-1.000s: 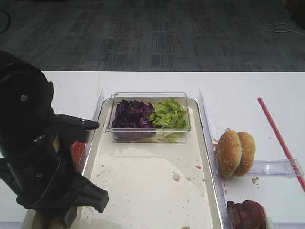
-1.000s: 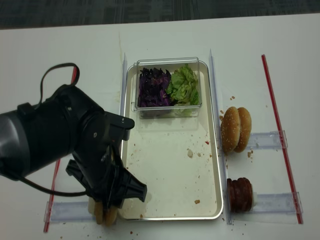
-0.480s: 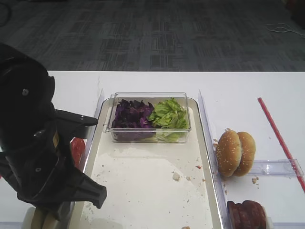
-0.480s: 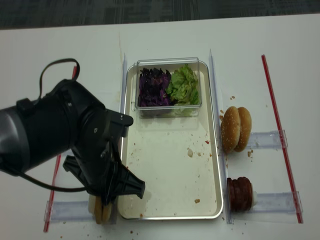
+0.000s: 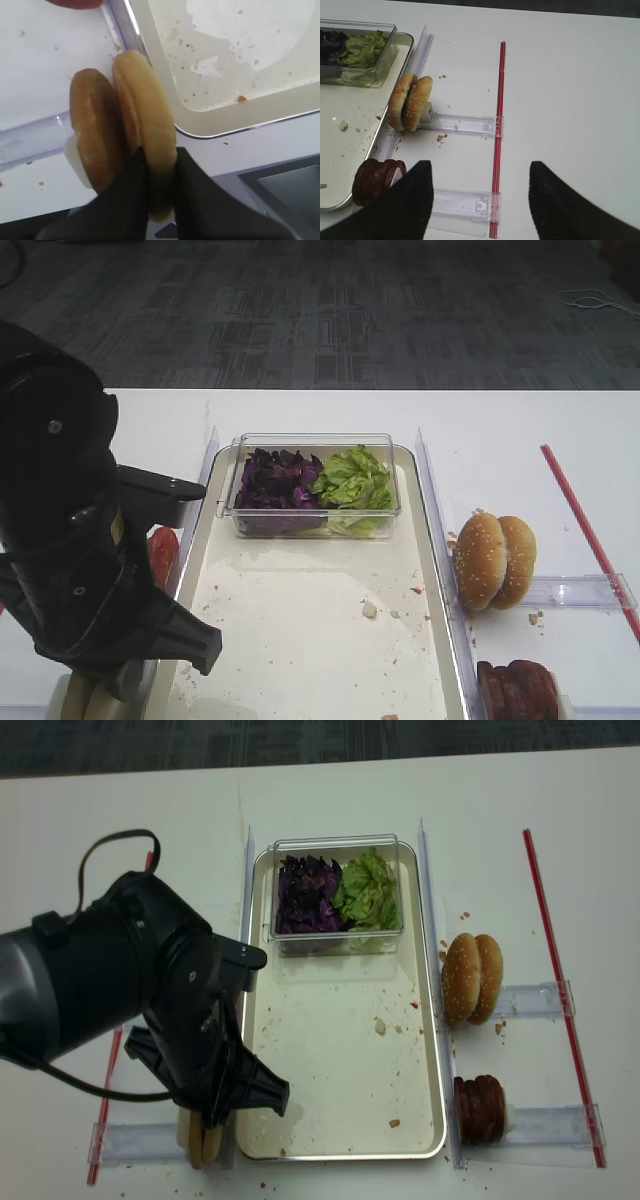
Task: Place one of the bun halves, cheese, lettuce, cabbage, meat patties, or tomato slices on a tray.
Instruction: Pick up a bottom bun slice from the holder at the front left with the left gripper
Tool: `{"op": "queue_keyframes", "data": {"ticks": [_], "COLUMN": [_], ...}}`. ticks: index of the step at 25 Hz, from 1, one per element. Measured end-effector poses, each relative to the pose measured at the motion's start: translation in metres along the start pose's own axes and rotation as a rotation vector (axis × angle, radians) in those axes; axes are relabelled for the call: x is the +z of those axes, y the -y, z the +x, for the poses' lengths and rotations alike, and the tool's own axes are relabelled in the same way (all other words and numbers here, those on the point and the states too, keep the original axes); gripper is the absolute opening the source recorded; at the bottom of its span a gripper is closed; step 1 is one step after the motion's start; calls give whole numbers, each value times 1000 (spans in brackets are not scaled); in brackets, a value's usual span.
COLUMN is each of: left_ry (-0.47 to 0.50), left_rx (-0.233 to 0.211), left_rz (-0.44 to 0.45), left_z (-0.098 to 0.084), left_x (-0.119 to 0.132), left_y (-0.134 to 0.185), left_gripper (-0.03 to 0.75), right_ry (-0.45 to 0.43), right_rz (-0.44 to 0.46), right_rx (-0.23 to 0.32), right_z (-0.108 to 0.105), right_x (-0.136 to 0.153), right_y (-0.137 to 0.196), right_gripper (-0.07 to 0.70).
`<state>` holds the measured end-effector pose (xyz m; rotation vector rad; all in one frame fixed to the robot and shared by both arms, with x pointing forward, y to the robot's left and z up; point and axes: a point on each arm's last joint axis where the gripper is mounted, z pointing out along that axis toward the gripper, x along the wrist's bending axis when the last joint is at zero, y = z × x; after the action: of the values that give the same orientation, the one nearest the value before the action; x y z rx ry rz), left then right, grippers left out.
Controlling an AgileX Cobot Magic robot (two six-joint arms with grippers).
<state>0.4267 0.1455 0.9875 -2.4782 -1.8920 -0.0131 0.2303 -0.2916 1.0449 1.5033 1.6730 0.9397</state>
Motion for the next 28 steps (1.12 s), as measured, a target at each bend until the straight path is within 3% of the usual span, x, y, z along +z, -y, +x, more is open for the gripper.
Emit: {"op": "queue_keyframes", "data": {"ticks": [15,24,28], "left_ry": [12,24,76], "left_rx": [-7,6,20], "left_rz": [6,-20,-47], "left_z": [-1,-5,-11], "left_x": [-2,-20,-33], "left_y": [0,-9,-15], "left_gripper": [106,106,104], "right_ry": [0,0,0], "right_rz": [2,2,2], "right_rx": [0,0,0], "right_z": [0,0,0], "right_x": [0,0,0], "right_y": [0,0,0], "right_gripper": [464,464,464]}}
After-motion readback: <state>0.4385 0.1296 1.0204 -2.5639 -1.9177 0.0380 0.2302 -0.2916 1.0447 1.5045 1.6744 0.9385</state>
